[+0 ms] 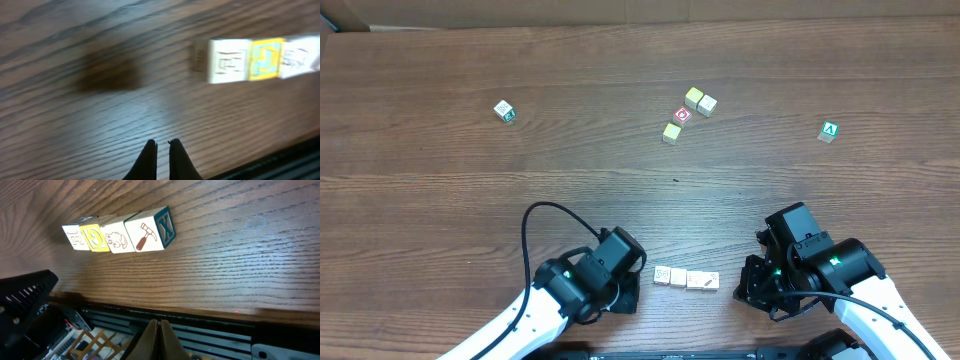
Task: Flip 4 blocks
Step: 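Lower both grippers to opposite ends of the block row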
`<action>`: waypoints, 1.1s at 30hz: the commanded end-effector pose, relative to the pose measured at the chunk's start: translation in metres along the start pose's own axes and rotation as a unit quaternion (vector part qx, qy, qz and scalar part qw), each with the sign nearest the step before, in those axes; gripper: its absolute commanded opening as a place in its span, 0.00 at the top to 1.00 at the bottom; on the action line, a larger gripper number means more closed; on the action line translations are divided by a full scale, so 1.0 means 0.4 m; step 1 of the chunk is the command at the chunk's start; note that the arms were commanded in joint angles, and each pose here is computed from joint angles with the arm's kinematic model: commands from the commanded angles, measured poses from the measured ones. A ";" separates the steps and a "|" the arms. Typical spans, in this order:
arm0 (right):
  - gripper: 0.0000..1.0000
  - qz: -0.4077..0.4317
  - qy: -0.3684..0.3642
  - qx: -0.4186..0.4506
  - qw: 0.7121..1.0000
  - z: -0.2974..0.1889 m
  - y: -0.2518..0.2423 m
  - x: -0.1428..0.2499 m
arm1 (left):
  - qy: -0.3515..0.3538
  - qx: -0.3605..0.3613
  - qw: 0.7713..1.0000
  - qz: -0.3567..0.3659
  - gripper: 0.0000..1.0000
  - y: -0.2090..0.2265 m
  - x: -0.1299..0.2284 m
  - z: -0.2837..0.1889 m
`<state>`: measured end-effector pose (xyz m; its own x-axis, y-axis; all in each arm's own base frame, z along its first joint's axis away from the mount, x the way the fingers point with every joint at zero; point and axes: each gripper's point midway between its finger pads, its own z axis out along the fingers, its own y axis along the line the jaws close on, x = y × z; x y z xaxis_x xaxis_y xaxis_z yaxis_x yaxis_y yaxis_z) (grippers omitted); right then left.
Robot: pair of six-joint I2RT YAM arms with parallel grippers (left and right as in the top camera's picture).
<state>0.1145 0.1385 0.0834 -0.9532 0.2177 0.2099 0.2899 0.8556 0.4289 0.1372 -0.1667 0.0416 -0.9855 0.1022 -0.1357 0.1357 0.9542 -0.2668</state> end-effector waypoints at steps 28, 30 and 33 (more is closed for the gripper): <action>0.96 0.040 -0.037 0.200 0.978 0.171 -0.081 -0.082 | 0.036 0.006 0.998 0.041 0.96 0.078 -0.073 0.059; 0.96 0.038 -0.032 0.206 0.977 0.188 -0.084 -0.084 | 0.032 0.007 0.998 0.044 0.96 0.077 -0.077 0.060; 0.96 0.035 -0.031 0.207 0.977 0.206 -0.083 -0.094 | 0.028 0.009 0.998 0.052 0.96 0.074 -0.082 0.060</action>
<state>0.1313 0.1416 -0.0039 -0.9374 0.2981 0.1801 0.3094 0.9502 0.0378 0.1694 -0.1445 0.0111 -0.9795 0.1832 -0.0833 0.1989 0.9442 -0.2624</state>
